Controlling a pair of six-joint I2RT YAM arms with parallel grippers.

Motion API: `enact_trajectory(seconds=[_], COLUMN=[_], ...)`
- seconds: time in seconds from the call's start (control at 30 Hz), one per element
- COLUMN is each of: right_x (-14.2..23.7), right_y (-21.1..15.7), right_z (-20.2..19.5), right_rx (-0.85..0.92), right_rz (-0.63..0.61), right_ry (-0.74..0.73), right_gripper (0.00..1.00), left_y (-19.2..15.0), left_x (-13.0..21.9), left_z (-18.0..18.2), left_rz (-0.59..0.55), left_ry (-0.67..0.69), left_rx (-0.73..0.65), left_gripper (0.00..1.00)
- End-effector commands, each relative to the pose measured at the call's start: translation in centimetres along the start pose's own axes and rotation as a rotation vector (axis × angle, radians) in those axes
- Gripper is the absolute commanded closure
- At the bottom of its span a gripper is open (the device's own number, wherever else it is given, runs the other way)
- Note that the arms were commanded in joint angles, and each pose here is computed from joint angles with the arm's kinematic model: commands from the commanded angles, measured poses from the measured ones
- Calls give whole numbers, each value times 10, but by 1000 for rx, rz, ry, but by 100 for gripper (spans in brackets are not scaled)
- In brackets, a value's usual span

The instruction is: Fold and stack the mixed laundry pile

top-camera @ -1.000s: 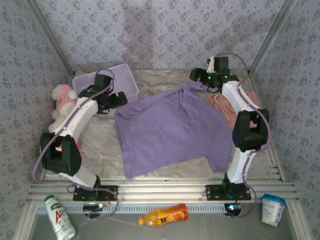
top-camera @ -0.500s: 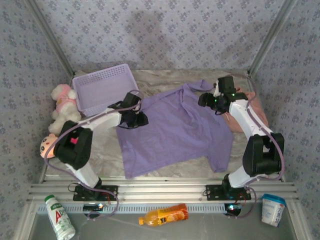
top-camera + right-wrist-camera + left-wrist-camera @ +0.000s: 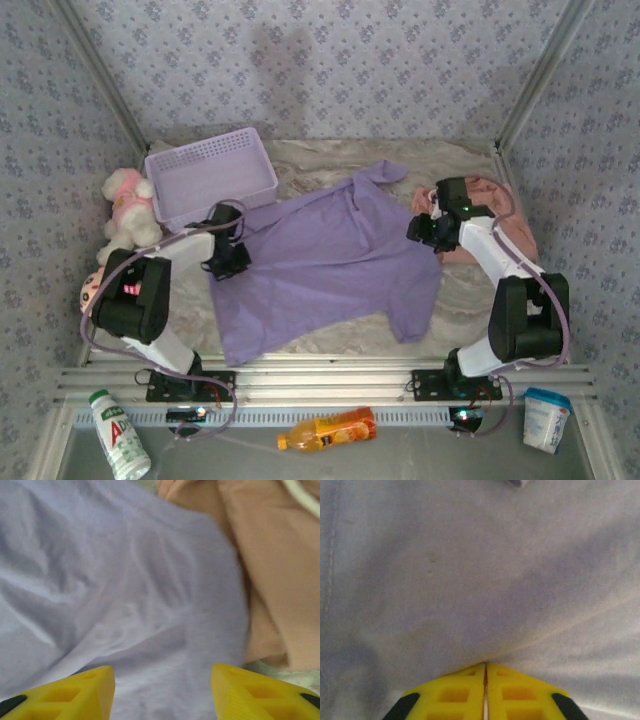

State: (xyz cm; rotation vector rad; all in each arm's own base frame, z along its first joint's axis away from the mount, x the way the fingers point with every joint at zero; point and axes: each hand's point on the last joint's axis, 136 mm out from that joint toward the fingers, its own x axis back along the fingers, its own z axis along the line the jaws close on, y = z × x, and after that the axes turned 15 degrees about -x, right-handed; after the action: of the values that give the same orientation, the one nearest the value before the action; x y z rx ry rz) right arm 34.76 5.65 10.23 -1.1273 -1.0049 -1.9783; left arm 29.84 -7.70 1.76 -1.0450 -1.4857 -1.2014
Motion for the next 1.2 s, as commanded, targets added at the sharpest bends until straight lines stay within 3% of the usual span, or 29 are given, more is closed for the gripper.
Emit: enact_trajectory(seconds=[0.0,0.2,0.33,0.43,0.53,0.7,0.77,0.97,1.07,1.17], right_x=[-13,-36,-65,-92,-99,-75,-49,-6,1,2], right_y=[-12,-26,-41,-49,-62,-96,-100,-135,-141,-110], right_z=[-5,25,44,27,5,-20,-35,-76,-84,-52], right_rx=[19,86,150,56,26,10,15,-7,-30,-28], right_rz=[25,80,127,175,227,278,276,333,343,274], right_ry=[-41,5,-24,-103,-195,-278,-366,-413,-415,-317], right_gripper=[47,53,60,71,73,74,75,75,74,74], left_y=[-19,27,42,49,41,7,-9,-51,-51,-22], left_x=[5,38,33,10,-12,-25,-22,-7,7,31], left_z=[32,-38,-69,-72,-70,-62,-60,-69,-83,-100], left_rz=[87,-52,-85,-79,-26,68,96,167,161,83], left_ry=[135,-41,-67,-61,-49,-39,-32,-87,-147,-190], left_rx=[-32,-140,-200,-175,-178,-201,-220,-259,-251,-266], left_gripper=[83,62,62,62,63,63,63,62,59,43])
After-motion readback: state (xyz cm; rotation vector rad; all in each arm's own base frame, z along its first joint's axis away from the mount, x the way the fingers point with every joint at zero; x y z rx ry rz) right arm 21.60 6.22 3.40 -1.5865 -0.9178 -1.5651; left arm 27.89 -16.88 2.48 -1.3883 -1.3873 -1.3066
